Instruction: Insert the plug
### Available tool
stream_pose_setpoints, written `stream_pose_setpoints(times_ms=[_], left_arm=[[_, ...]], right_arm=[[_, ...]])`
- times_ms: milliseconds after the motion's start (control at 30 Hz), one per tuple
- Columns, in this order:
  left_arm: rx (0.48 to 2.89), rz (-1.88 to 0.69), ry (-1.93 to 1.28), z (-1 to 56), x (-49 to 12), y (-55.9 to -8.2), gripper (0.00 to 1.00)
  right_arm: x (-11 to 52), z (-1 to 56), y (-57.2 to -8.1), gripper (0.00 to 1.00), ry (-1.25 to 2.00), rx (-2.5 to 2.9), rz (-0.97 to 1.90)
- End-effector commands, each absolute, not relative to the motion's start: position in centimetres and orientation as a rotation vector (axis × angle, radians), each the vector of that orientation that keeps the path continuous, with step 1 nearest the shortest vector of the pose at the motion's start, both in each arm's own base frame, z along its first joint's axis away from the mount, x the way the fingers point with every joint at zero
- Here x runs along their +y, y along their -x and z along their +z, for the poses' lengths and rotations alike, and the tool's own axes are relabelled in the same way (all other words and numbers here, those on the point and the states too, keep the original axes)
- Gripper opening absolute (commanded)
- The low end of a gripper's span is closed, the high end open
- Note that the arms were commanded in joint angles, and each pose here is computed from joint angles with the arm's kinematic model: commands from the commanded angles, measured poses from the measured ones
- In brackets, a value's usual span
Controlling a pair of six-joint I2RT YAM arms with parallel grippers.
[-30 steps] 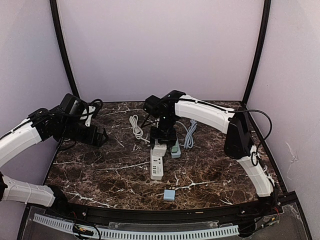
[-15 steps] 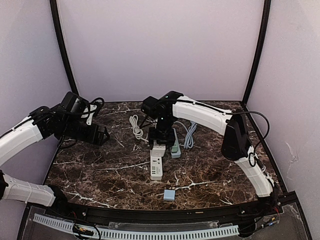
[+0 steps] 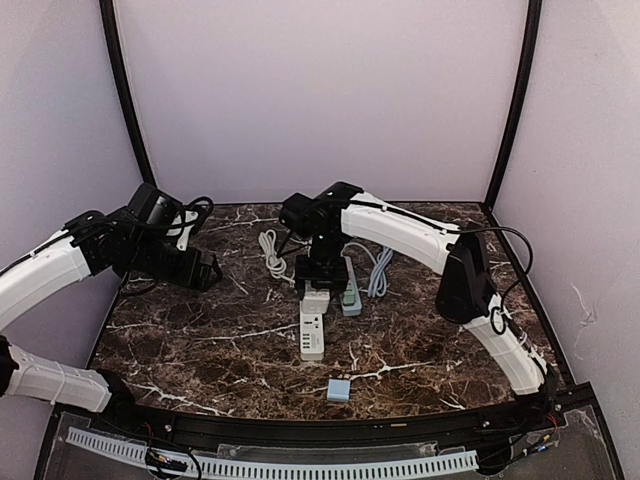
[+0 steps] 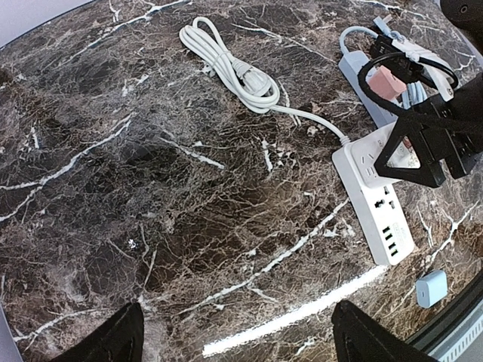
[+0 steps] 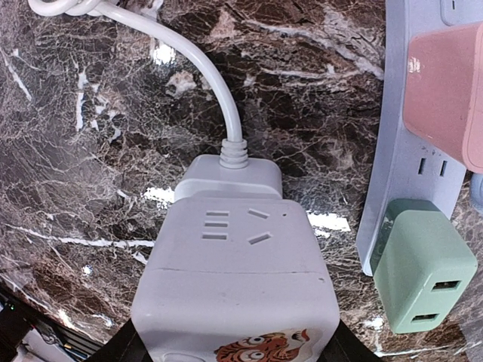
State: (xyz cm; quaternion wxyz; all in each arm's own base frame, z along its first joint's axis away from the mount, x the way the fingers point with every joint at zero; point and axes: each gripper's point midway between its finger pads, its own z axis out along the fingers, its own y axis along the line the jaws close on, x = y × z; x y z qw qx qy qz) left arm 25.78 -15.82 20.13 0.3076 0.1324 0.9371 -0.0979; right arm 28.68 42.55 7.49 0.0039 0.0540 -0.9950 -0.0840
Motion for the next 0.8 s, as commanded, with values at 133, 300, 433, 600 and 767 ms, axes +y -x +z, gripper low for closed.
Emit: stream_pose_setpoints(times_ms=[133, 300, 433, 600, 767], left_arm=[[2.512, -0.276, -0.363, 19.8, -16.2, -25.7, 0.86], [2.511, -0.274, -0.369, 19.8, -16.3, -25.9, 0.85], [2.504, -0.273, -0.363, 20.0, -16.3, -26.0, 0.85], [2.499, -0.278, -0.350, 20.1, -16.3, -26.0, 0.85], [2.492, -0.279, -0.347, 20.3, -16.2, -26.0, 0.85]], right_arm=[[41.3, -6.2, -22.7, 0.00, -0.261, -2.889, 0.081], [42.9, -2.1, -24.8, 0.00, -0.274, -3.011, -0.028], [44.0, 2.4, -26.3, 0.25, -0.274, -3.101, -0.167], [45.5, 6.9, -27.1, 0.42, -0.322, -3.178, -0.353], [46.2, 10.3, -27.6, 0.57, -0.345, -3.225, -0.468]])
